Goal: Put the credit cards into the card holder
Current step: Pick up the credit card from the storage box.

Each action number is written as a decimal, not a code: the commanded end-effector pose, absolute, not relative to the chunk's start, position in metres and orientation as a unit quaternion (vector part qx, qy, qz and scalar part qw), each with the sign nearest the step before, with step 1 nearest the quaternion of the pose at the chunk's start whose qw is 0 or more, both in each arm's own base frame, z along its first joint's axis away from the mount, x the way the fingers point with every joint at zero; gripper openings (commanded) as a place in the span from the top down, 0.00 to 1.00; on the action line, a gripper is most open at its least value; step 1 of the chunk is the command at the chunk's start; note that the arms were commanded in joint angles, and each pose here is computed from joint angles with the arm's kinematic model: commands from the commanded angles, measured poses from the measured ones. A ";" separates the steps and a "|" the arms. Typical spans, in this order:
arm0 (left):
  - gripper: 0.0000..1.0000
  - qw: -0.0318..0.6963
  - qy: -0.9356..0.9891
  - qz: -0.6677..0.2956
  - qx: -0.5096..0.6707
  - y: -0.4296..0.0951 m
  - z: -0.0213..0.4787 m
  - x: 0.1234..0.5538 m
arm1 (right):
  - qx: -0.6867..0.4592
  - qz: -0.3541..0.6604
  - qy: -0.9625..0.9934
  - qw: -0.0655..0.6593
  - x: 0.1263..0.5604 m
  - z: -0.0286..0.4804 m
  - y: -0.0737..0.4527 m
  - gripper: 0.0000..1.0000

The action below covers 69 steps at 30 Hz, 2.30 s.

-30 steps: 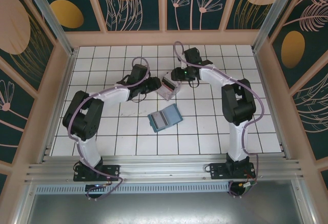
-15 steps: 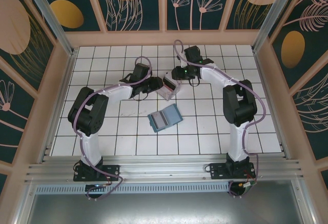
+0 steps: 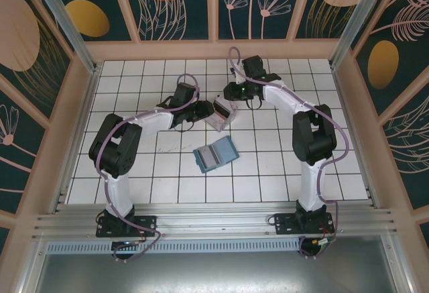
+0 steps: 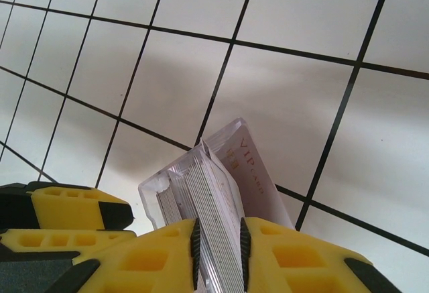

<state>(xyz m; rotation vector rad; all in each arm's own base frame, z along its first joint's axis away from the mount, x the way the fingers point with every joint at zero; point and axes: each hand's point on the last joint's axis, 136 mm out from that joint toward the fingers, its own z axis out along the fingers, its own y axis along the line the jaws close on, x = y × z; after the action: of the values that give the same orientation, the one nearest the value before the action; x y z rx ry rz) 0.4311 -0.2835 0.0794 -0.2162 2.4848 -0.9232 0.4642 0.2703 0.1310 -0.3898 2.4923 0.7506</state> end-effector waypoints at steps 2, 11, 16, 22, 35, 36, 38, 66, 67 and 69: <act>0.56 0.236 0.907 -0.342 -0.067 -0.287 0.078 0.434 | -0.139 0.285 0.916 0.245 0.472 0.128 0.273 0.76; 0.56 0.233 0.907 -0.345 -0.067 -0.288 0.077 0.433 | -0.133 0.285 0.917 0.244 0.479 0.121 0.272 0.78; 0.56 0.232 0.906 -0.347 -0.066 -0.289 0.076 0.433 | -0.131 0.285 0.918 0.244 0.482 0.120 0.272 0.77; 0.56 0.233 0.905 -0.349 -0.065 -0.289 0.078 0.433 | -0.134 0.299 0.914 0.240 0.482 0.121 0.278 0.80; 0.56 0.230 0.907 -0.348 -0.065 -0.289 0.076 0.431 | -0.133 0.305 0.913 0.235 0.483 0.117 0.280 0.96; 0.56 0.230 0.907 -0.347 -0.065 -0.288 0.075 0.431 | -0.134 0.305 0.913 0.236 0.483 0.118 0.279 0.98; 0.56 0.230 0.907 -0.347 -0.065 -0.288 0.075 0.431 | -0.136 0.305 0.912 0.239 0.484 0.125 0.279 0.99; 0.43 0.304 0.769 -0.558 0.068 -0.305 0.237 0.411 | -0.235 0.445 0.823 0.262 0.411 0.270 0.275 1.00; 0.44 0.293 0.766 -0.566 0.081 -0.308 0.237 0.407 | -0.239 0.461 0.816 0.255 0.405 0.271 0.278 1.00; 0.44 0.281 0.758 -0.580 0.096 -0.311 0.240 0.400 | -0.245 0.491 0.801 0.239 0.397 0.273 0.283 1.00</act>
<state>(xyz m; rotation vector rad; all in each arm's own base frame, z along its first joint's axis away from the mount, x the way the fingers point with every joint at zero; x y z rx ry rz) 0.4207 -0.2956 0.2272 0.0989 2.0809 -1.4017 0.4246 0.2710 0.2590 -0.5771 2.2567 1.1348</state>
